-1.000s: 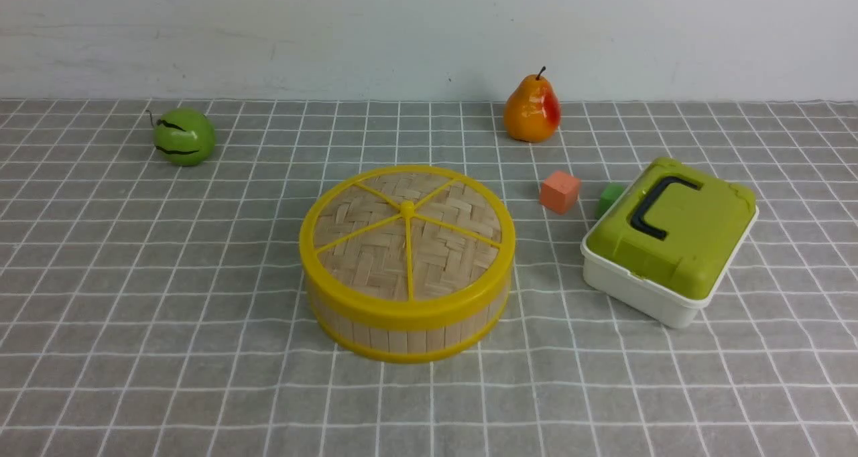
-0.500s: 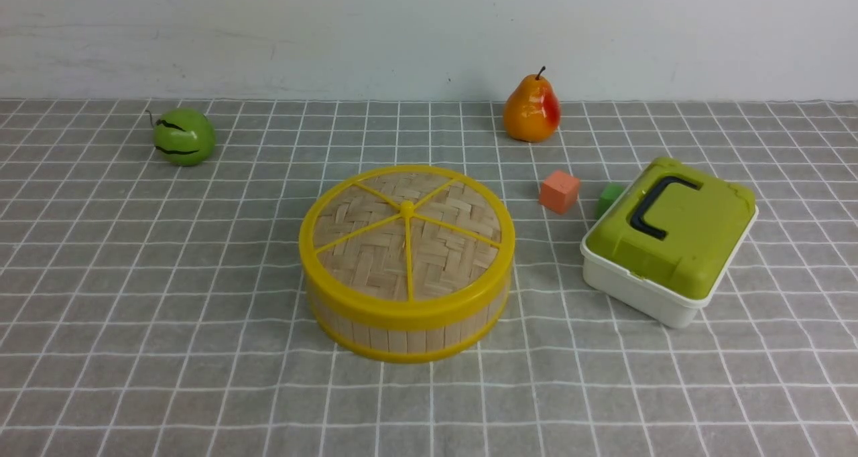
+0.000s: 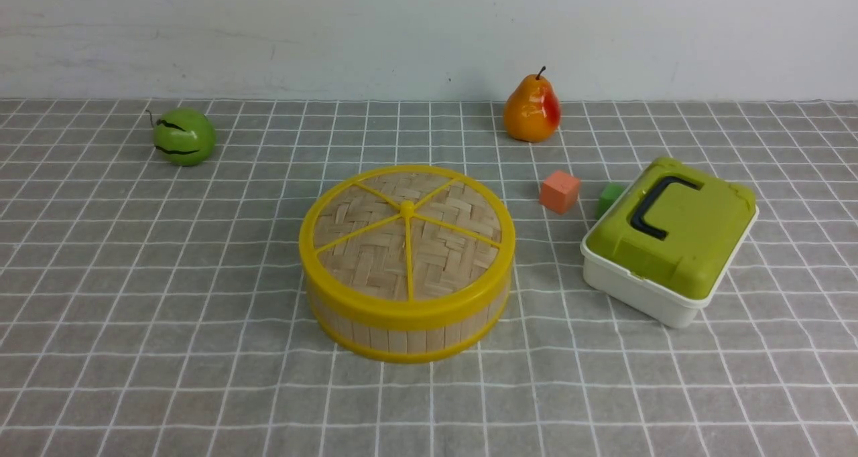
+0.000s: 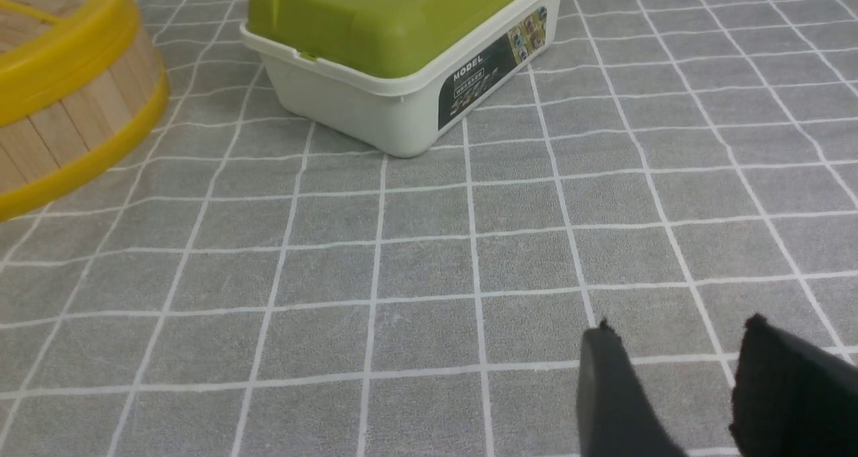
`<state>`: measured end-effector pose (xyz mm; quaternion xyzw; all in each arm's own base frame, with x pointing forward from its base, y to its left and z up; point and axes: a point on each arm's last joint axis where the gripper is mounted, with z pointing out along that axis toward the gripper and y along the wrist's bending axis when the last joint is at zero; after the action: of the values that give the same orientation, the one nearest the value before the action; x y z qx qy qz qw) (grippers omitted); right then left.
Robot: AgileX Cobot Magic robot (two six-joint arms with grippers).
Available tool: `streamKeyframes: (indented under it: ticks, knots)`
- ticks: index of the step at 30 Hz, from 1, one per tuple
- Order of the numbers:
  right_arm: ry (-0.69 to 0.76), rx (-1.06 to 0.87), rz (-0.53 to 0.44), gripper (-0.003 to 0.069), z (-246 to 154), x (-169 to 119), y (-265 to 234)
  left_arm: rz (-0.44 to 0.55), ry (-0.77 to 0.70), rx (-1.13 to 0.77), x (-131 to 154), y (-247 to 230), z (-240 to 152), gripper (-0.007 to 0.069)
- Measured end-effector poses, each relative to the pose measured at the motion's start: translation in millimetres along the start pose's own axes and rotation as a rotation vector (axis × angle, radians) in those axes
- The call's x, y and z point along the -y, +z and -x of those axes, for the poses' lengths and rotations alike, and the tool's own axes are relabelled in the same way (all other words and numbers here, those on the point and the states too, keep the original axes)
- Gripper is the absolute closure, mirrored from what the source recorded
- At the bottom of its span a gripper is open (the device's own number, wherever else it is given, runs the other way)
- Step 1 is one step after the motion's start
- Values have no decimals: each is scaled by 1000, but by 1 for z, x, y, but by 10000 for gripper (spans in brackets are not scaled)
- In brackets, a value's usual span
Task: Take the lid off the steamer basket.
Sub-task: Use the left arm to lift the lid of the steamer
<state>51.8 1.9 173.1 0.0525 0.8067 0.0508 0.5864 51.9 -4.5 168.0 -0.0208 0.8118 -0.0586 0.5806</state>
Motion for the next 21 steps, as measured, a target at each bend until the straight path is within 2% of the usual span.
streamKeyframes:
  ticks: [8, 10, 15, 17, 21]
  knots:
    - [0, 0, 0, 417, 0, 0, 0, -1, 0, 7, 0, 0, 1, 480]
    - [0, 0, 0, 417, 0, 0, 0, -6, -4, 62, 1, 0, 6, 479]
    - [0, 0, 0, 417, 0, 0, 0, -22, -7, 264, 2, -3, 24, 477]
    - [0, 0, 0, 417, 0, 0, 0, -34, -7, 425, 3, -8, 38, 473]
    - [0, 0, 0, 417, 0, 0, 0, -50, -7, 632, 4, -18, 54, 470]
